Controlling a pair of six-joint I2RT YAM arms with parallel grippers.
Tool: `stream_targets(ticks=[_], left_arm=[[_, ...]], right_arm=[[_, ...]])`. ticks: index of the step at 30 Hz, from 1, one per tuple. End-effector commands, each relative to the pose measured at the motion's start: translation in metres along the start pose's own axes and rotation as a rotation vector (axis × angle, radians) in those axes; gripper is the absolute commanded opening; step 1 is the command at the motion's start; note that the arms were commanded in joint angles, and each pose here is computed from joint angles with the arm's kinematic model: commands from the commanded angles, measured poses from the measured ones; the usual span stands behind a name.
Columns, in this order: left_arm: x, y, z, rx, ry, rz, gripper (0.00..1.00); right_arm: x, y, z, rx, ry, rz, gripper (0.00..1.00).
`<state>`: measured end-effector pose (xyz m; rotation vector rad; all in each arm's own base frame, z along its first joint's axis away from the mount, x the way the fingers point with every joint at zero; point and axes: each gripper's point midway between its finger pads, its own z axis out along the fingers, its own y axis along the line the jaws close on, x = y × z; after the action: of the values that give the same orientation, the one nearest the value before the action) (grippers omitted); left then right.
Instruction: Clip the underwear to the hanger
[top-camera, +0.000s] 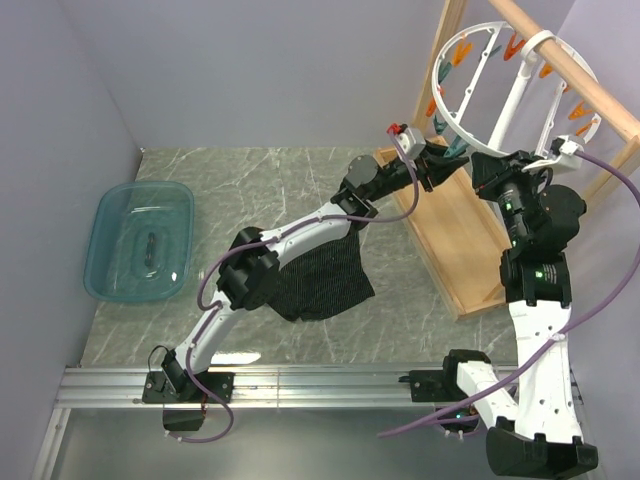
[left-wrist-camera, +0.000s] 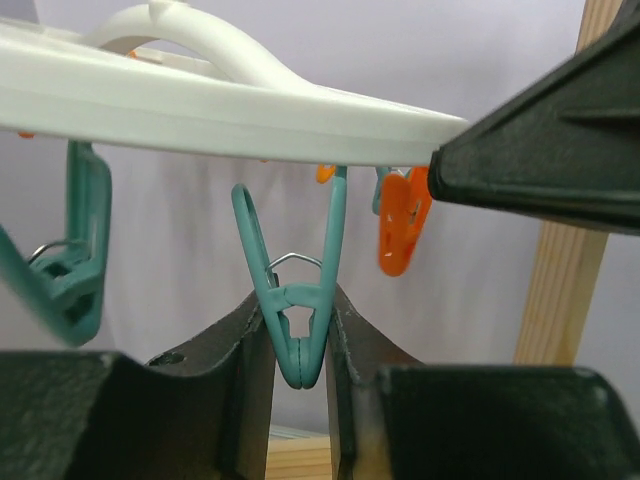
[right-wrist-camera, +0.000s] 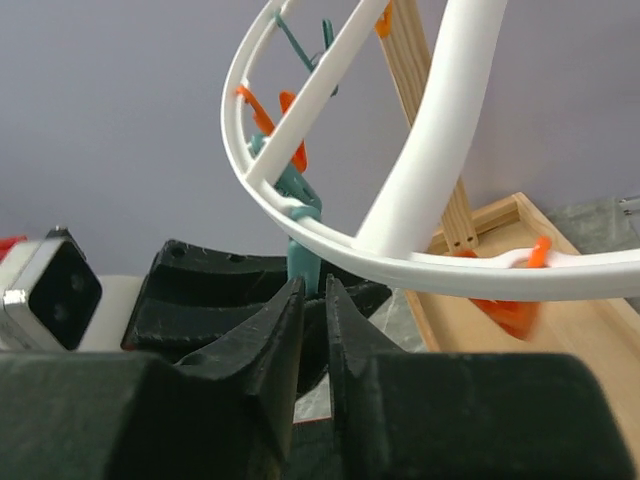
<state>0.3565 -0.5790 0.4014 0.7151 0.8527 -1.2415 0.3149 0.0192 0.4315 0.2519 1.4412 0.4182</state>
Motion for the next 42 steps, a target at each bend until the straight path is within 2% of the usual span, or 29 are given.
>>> stream_targets(ticks=[1,6,10,14,19,26,29,35,42], left_arm=[[-0.061,-0.030,0.013,0.026,-0.095,0.152,0.00],[-0.058,-0.044,0.019,-0.006,-0.091,0.300,0.00],[-0.053,-0.044,0.021,-0.032,-0.077,0.343,0.00],[-0.044,-0.045,0.023,-0.036,-0.060,0.387,0.00],[-0.035,-0.046,0.025,-0.035,-0.044,0.416,0.00],[-0.028,-0.062,0.028,-0.007,-0.046,0.504,0.00],[-0.027,-0.059,0.027,-0.018,-0.042,0.509,0.00],[-0.025,-0.056,0.025,-0.018,-0.046,0.505,0.00],[-0.024,-0.057,0.027,-0.017,-0.048,0.506,0.00]], right_arm=[[-0.014,0.001,-0.005,0.014,-0.051,0.029,0.23],[0.001,-0.017,0.004,0.108,-0.012,0.147,0.25],[0.006,-0.029,0.013,0.180,-0.010,0.219,0.27],[0.002,-0.024,0.019,0.155,-0.028,0.273,0.31],[-0.004,-0.018,0.019,0.131,-0.049,0.301,0.44],[0.000,-0.018,0.026,0.135,-0.026,0.347,0.42],[0.003,-0.017,0.023,0.129,-0.004,0.325,0.47],[-0.002,-0.018,0.000,0.152,0.000,0.218,0.47],[-0.009,-0.010,-0.024,0.132,-0.010,0.183,0.47]])
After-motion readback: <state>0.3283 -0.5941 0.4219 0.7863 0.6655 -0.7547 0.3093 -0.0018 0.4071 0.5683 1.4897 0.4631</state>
